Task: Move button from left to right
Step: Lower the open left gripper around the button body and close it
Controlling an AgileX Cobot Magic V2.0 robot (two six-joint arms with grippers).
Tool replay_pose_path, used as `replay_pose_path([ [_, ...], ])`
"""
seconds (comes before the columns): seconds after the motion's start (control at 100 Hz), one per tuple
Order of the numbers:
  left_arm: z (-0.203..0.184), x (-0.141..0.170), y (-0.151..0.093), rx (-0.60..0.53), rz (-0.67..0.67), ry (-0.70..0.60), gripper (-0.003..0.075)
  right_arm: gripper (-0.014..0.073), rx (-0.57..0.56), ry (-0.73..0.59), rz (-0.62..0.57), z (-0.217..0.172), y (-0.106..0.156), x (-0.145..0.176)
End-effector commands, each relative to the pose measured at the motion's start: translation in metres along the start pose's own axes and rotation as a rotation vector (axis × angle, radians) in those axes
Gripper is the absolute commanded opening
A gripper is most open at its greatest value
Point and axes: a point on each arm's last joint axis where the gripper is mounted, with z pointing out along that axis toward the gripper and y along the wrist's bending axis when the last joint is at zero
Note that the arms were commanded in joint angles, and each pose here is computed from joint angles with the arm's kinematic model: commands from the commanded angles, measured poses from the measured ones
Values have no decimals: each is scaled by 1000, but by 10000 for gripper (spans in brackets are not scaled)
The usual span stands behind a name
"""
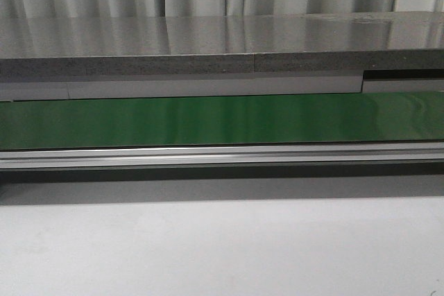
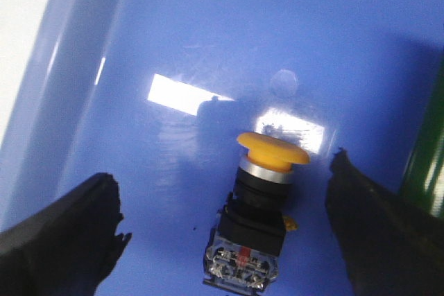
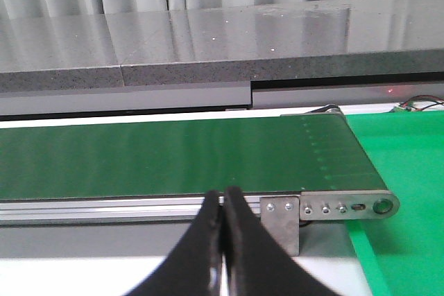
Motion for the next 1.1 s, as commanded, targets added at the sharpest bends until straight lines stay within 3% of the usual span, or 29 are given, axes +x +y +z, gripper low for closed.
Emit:
replay_pose_path([
  [0.0, -15, -12, 0, 15, -6, -88, 587, -67, -3, -111, -14, -3, 1, -14],
  [0.84, 34, -3, -3, 35, 1, 46, 582, -67, -3, -111, -14, -3, 1, -14],
  [0.98, 46, 0, -4, 36, 1, 79, 523, -67, -3, -111, -14, -3, 1, -14],
  [1.09, 48, 1, -4, 36, 2, 84, 427, -67, -3, -111, -14, -3, 1, -14],
])
